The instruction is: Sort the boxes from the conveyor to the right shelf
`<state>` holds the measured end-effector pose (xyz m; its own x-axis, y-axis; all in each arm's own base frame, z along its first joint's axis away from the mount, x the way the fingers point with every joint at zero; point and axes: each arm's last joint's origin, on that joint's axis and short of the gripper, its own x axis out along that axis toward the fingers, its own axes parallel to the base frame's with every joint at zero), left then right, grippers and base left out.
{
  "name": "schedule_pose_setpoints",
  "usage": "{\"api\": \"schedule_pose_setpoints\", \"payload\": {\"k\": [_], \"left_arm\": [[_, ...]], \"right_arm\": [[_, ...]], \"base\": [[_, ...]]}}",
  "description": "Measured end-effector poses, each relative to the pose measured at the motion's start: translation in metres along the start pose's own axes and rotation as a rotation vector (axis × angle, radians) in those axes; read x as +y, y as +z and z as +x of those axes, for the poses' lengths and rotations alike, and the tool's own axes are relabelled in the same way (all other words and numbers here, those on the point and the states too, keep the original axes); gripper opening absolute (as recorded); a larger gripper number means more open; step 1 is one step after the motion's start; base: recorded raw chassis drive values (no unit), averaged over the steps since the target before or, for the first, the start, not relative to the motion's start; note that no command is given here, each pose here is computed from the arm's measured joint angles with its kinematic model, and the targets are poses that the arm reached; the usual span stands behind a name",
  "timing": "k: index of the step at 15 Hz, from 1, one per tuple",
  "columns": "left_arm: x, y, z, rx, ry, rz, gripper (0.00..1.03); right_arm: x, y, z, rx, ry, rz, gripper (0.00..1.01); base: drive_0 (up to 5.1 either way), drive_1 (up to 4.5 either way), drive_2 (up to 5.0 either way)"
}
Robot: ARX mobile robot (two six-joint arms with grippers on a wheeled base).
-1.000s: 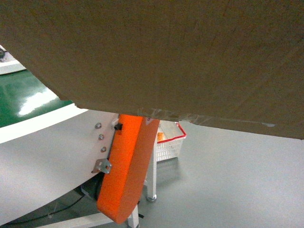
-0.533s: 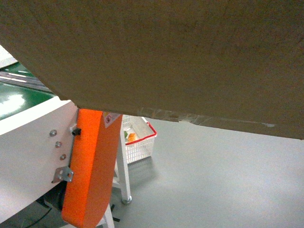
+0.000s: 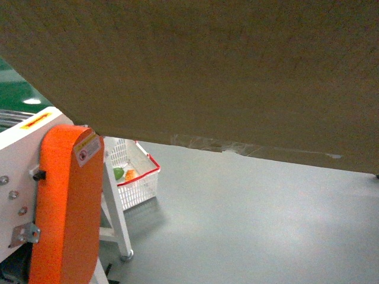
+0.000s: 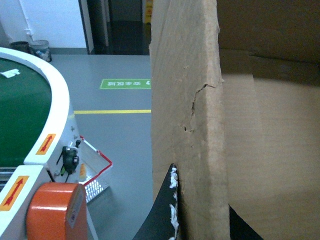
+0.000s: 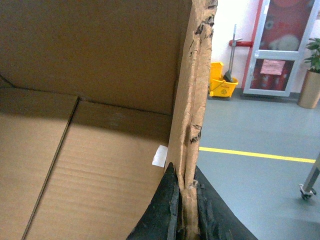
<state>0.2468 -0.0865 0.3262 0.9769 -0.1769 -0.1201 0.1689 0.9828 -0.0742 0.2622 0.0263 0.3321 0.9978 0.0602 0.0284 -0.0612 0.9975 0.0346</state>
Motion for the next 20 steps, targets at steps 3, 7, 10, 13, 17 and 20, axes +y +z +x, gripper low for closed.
{"api": "schedule_pose_setpoints", "payload": {"k": [3, 7, 10, 13, 17, 20], "left_arm": [[0.0000, 0.0001, 0.0000, -0.001, 0.000, 0.000, 0.04], [0.0000, 0.0001, 0.0000, -0.001, 0.000, 0.000, 0.04], [0.0000, 0.0001, 0.0000, -0.001, 0.000, 0.000, 0.04], [0.0000, 0.0001, 0.0000, -0.001, 0.000, 0.000, 0.04], [0.0000, 0.0001, 0.0000, -0.001, 0.000, 0.000, 0.04], [0.0000, 0.0001, 0.0000, -0.001, 0.000, 0.000, 0.04]], "right_arm": [[0.0000, 0.0001, 0.0000, -0.001, 0.000, 0.000, 0.03], [0.0000, 0.0000, 0.0000, 0.000, 0.000, 0.000, 0.03], [0.0000, 0.0000, 0.0000, 0.000, 0.000, 0.000, 0.03], [0.0000, 0.0000, 0.0000, 0.000, 0.000, 0.000, 0.03], [0.0000, 0.0000, 0.0000, 0.000, 0.000, 0.000, 0.03], [0.0000, 0.0000, 0.0000, 0.000, 0.000, 0.000, 0.03]], "base": [[-1.7, -1.70, -1.7], [-1.5, -1.52, -1.5], [-1.7, -1.66, -1.7], [-1.5, -1.54, -1.5], [-1.6, -1.61, -1.6], [-1.6, -1.58, -1.6]]}}
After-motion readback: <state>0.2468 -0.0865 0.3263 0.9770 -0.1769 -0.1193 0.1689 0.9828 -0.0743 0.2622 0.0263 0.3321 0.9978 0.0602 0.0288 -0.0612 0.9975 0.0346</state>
